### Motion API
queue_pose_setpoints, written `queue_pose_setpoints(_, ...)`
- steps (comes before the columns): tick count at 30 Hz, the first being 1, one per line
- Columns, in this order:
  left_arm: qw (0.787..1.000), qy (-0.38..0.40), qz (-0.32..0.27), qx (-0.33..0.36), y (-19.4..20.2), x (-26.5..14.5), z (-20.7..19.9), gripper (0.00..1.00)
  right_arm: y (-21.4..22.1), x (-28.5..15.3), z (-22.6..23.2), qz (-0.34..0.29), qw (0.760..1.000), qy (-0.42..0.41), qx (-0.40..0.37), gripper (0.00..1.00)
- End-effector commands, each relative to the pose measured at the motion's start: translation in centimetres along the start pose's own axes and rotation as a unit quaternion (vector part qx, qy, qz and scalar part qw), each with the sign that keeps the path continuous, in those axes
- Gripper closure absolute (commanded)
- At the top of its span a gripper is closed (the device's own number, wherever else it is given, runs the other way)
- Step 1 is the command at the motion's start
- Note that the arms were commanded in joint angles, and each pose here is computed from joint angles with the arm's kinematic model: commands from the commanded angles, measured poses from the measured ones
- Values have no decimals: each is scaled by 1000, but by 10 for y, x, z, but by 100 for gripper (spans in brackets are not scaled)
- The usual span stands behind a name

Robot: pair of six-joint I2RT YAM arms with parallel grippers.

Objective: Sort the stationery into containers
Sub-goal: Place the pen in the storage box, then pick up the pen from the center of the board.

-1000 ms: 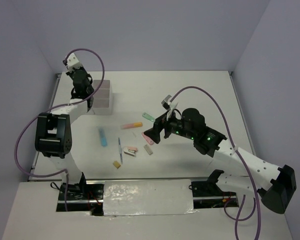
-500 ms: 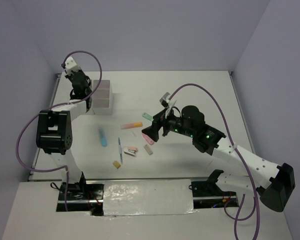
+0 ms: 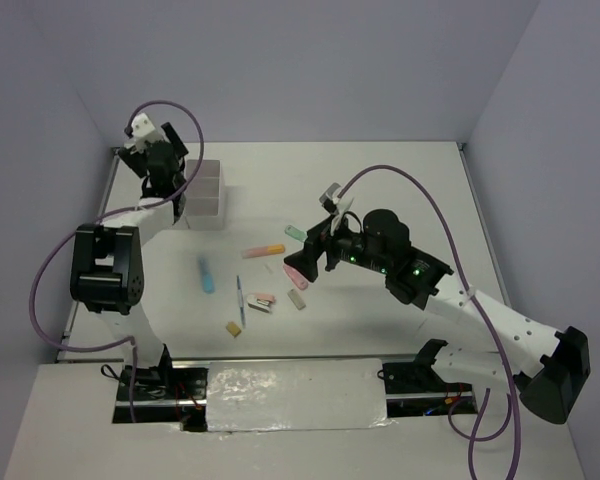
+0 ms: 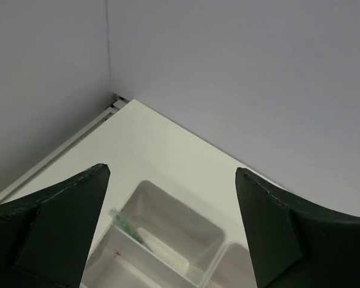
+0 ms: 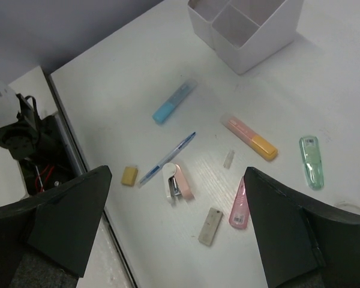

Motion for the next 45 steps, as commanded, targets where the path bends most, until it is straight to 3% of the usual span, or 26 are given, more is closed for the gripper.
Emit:
queue_pose_setpoints(1, 996, 30, -28, -74, -96, -14, -67, 1, -29, 1, -14, -20, 999, 34, 16, 0)
queue_pose_setpoints(2, 996, 39, 34, -67, -112, -18, -88, 1, -24, 8, -17, -1, 999, 42, 31, 0)
queue_pose_setpoints(4, 991, 32, 114, -65, -120, -29, -99, 1, -26, 12, -32, 19, 994, 83, 62, 0)
queue_pose_setpoints(5, 980, 24, 186, -60, -118, -47, -100, 1, -21, 18, -37, 35, 992, 95, 73, 0)
queue_pose_setpoints(7, 970, 22, 237, -49, -111, -67, -96, 1, -22, 18, -49, 54, 985, 136, 95, 2)
queue_pose_setpoints(11, 946, 15, 323, -23, -67, -151, -65, 1, -17, 16, -66, 94, 972, 184, 110, 5)
queue_pose_setpoints(16, 929, 42, 368, 3, -29, -233, -32, 2, -18, 3, -75, 130, 962, 218, 103, 18)
queue_pose_setpoints(20, 913, 55, 403, 28, -9, -275, -13, 16, -14, -7, -81, 158, 951, 249, 97, 19)
queue_pose_setpoints(24, 892, 42, 443, 83, 19, -308, 6, 26, -9, -4, -77, 154, 955, 231, 100, 19)
queue_pose_setpoints(28, 874, 45, 474, 100, 39, -323, 16, 40, -1, 0, -73, 158, 958, 212, 106, 20)
queue_pose_setpoints(45, 839, 37, 529, 120, 78, -338, 34, 41, 12, 8, -67, 160, 965, 178, 103, 20)
Point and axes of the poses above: each gripper's point midway between its finger pads, its own x axis out along the fingers, its own z axis along the line the jaws close on, y = z × x, the point moved 6 cm from there along -x, back along the fingers, and after that the axes turned 15 degrees about -x, right-handed, at the moved point
